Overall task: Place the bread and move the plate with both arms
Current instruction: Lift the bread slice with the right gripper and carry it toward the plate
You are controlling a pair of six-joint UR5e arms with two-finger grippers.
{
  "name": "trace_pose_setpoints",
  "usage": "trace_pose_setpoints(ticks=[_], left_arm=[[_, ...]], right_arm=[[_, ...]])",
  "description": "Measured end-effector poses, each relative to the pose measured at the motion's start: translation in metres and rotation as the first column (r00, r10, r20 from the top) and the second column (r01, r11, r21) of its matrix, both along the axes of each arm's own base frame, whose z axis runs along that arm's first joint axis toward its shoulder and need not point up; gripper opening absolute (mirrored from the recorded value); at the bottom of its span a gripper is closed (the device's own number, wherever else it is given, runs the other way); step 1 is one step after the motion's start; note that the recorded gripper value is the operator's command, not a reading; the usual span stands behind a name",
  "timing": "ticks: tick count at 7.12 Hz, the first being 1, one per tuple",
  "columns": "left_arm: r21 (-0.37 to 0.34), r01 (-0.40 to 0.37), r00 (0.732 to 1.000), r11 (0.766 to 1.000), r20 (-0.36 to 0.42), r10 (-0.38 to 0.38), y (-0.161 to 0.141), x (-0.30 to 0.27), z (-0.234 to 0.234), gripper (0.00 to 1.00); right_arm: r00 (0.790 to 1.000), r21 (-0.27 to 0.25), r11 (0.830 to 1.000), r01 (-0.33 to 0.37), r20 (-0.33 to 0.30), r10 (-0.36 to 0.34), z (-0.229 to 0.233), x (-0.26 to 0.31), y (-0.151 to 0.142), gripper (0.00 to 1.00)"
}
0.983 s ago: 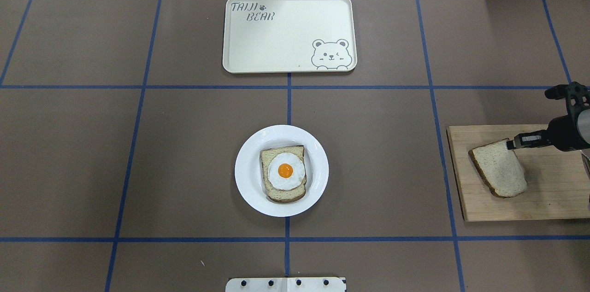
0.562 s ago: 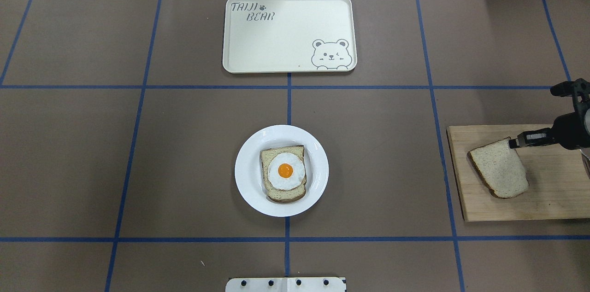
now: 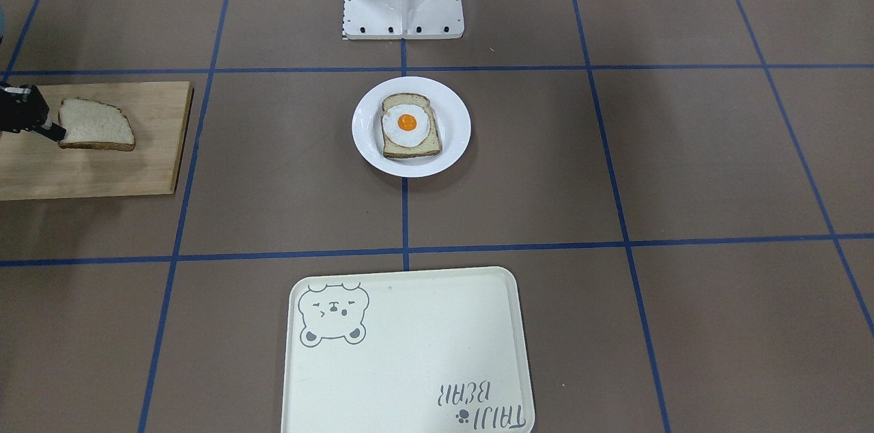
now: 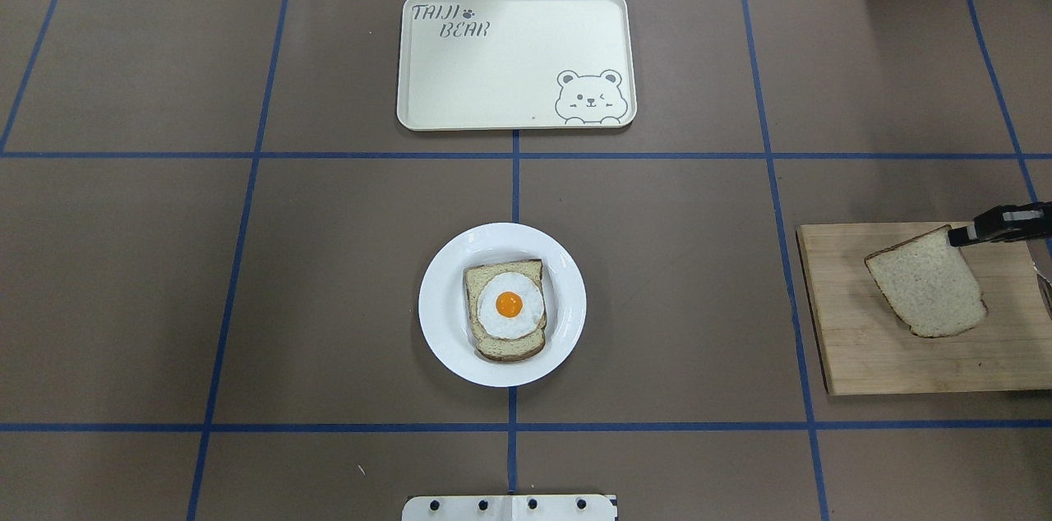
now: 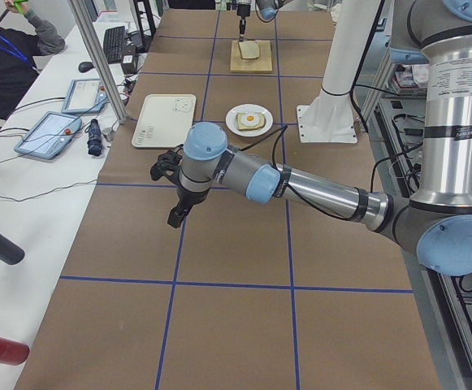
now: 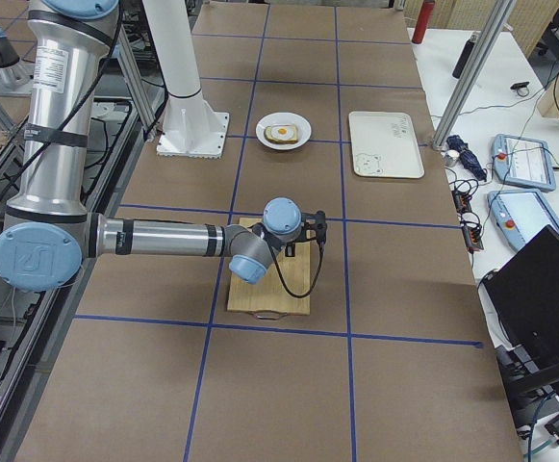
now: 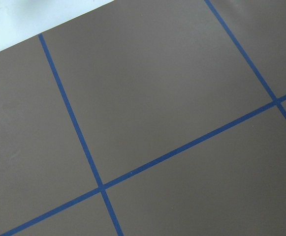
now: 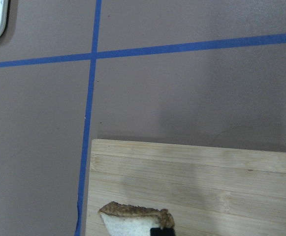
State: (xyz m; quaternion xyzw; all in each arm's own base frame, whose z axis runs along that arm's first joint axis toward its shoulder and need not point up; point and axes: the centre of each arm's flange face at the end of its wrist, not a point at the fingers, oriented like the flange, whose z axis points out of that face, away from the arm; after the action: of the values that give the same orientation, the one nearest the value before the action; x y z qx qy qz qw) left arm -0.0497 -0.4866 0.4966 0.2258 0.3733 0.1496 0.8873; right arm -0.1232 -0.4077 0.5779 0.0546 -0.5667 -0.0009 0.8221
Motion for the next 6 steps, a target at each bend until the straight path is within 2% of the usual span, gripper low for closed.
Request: trace_pose_setpoints(ticks=[2, 5, 6], left_arm=[[-0.002, 0.000, 1.000, 1.000, -0.001, 0.000, 0.000, 0.000, 0.001, 0.98], [-0.024, 0.008, 1.000, 1.000, -0.005, -0.008, -0.001, 0.000, 0.006, 0.98], [-0.039, 0.019, 1.000, 0.999, -0.010, -0.019, -0.001, 0.000, 0.007, 0.98]], right_arm=[[0.999, 0.004, 1.000, 0.002, 0.044, -0.002, -0.015, 0.012, -0.010, 0.00], [0.993, 0.125, 0.992, 0.004, 0.112, -0.018, -0.093, -0.010, -0.062, 0.00], [0.990, 0.140, 0.990, 0.004, 0.141, -0.024, -0.132, -0.035, -0.079, 0.00]])
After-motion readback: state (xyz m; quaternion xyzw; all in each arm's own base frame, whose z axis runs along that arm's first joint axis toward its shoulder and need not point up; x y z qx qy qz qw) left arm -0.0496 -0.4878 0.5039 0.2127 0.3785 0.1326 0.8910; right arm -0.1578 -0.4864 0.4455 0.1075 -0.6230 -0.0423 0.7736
